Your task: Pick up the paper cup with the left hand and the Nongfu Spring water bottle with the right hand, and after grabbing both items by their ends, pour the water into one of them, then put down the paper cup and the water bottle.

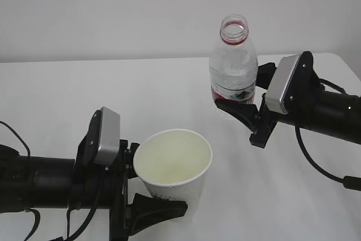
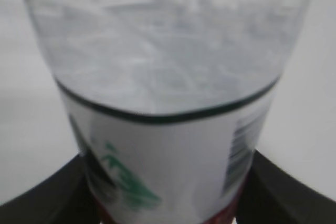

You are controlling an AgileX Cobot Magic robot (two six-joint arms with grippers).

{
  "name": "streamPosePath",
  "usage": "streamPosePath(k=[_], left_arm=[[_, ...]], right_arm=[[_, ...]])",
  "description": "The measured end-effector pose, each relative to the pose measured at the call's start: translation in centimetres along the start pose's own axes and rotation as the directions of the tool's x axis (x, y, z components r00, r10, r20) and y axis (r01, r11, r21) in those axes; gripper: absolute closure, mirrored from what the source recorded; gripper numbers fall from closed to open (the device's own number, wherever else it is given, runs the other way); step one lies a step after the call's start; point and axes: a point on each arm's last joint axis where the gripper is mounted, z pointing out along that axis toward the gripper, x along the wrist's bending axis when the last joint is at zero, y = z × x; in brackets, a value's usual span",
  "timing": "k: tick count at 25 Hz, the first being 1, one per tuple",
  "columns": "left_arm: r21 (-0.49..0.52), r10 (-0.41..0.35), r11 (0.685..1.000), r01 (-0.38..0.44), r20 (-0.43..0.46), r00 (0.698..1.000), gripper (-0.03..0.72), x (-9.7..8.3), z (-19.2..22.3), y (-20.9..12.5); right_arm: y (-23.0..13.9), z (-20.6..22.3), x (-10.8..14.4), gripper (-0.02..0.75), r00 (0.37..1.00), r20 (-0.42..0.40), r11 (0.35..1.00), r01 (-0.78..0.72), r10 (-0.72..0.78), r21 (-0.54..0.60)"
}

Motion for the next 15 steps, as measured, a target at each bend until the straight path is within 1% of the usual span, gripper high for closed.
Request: streamPosePath(k=[8, 15], left_arm=[[0.003, 0.012, 1.0, -0.013, 0.046, 0.999, 0.151, -1.1, 0.9, 0.2], [-0.011, 0.034, 0.999, -0.034, 0.025, 0.999, 0.151, -1.3, 1.4, 0.4]], right_arm=[[0.1, 0.0, 0.0, 0.251, 0.998, -0.006, 0.998, 0.059, -0.059, -0.006], [0.1, 0.0, 0.0, 0.251, 0.992, -0.005, 0.992, 0.123, -0.123, -0.006]])
